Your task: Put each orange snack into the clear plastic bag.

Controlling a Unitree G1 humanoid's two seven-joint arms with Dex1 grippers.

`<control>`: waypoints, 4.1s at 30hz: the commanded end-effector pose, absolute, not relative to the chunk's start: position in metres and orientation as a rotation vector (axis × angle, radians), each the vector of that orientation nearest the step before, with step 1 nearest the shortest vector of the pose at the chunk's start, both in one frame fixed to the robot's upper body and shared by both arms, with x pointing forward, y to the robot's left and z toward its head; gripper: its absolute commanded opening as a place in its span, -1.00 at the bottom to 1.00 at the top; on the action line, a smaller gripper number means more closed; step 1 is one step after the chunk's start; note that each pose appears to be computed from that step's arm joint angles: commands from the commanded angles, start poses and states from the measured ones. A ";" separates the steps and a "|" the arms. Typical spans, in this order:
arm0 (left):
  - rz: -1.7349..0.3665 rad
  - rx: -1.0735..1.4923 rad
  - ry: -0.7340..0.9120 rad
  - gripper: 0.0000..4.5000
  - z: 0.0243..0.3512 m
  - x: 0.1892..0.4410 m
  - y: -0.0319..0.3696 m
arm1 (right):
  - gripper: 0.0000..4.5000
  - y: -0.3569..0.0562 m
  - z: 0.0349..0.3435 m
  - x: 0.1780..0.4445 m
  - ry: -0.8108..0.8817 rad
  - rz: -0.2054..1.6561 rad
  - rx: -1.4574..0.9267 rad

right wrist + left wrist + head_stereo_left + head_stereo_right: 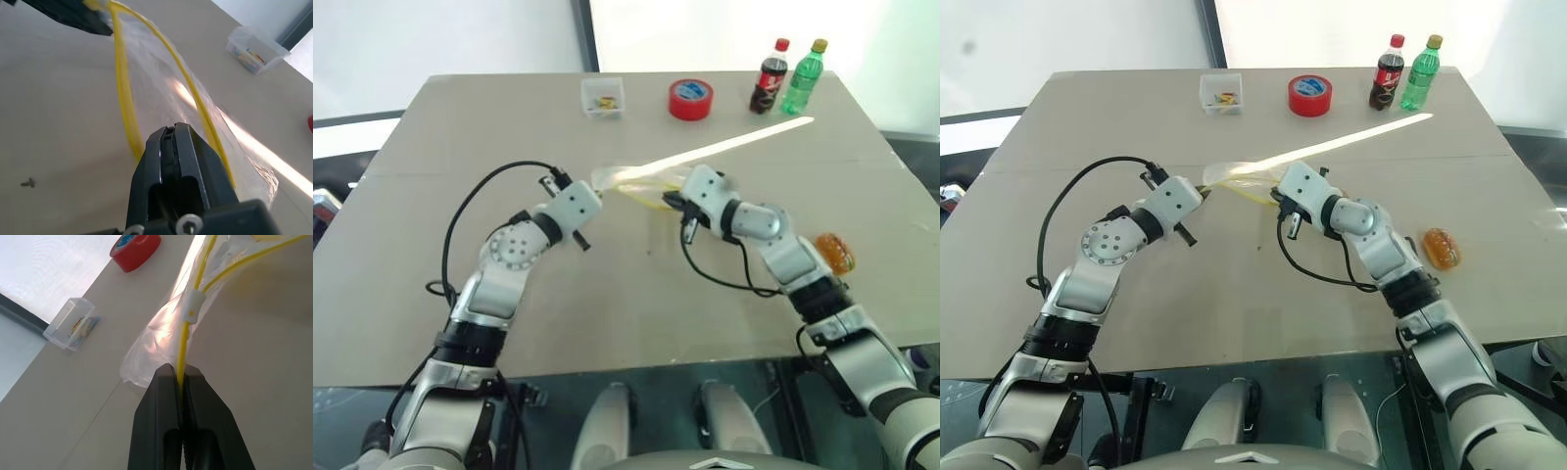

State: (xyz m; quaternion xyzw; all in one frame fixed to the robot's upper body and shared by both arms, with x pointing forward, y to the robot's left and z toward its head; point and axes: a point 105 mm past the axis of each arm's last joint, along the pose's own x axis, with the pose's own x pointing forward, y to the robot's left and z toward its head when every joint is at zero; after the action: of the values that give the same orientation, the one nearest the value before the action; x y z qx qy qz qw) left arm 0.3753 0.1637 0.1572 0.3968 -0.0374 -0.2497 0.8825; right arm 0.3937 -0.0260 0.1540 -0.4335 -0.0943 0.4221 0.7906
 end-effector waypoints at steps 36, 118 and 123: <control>-0.460 0.818 -0.081 -1.00 0.163 0.376 0.166 | 0.97 -0.102 0.202 0.361 -0.040 0.669 -0.249; -0.534 0.768 -0.129 -1.00 0.160 0.369 0.141 | -1.00 -0.039 0.173 0.381 -0.069 0.775 -0.571; -0.502 0.744 -0.128 -1.00 0.163 0.373 0.142 | -1.00 -0.037 0.174 0.376 -0.166 0.803 -0.787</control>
State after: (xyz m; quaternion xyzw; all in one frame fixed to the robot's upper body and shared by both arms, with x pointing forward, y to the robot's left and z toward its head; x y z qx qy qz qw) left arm 0.3702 0.1408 0.1476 0.3633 -0.0396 -0.2580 0.8944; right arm 0.3793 -0.0420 0.1589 -0.3441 -0.0367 0.3772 0.8591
